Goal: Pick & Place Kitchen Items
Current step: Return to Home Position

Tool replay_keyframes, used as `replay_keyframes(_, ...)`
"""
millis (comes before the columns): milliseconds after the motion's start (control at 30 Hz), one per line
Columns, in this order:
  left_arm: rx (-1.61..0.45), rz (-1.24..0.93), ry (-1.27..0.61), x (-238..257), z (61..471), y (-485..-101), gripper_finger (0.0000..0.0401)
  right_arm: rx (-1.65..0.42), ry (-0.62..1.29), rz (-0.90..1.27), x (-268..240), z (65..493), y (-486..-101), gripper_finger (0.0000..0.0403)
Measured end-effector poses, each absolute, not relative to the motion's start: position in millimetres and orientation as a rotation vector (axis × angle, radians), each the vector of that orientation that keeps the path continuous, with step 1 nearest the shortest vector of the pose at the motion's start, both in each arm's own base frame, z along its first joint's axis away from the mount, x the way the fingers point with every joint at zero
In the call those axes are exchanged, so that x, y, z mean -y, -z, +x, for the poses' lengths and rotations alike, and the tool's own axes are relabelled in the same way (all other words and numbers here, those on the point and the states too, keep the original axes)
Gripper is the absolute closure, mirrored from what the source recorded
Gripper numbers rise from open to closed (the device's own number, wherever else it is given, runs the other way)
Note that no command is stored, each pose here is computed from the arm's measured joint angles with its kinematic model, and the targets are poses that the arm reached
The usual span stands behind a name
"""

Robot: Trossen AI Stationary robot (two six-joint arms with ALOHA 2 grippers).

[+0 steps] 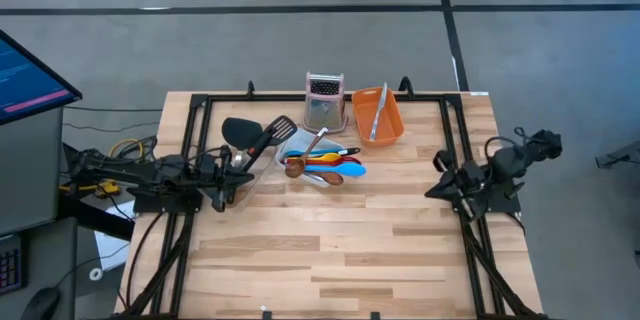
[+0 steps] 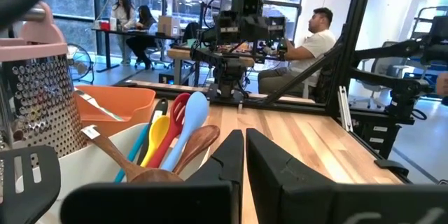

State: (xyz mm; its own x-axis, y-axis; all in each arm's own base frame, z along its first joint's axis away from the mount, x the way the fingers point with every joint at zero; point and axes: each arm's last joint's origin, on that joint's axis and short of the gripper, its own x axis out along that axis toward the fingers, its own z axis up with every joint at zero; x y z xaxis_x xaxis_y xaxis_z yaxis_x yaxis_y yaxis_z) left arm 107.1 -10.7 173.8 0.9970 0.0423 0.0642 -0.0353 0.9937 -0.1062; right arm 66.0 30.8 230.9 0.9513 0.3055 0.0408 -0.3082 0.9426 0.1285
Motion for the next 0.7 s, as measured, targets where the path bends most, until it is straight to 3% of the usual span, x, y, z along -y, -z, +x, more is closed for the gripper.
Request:
replay_keyframes(267,0.067,-0.105,-0.039,10.7,107.1,-173.8,0.0399,-0.045,-0.309,0.084,-35.1,73.5,-207.0,0.0403)
replay_keyframes(700,0.076,-0.107,-0.039,10.7,107.1,-174.7,0.0399,-0.085,-0.294,0.106,-34.5,74.2,-202.2,0.0403)
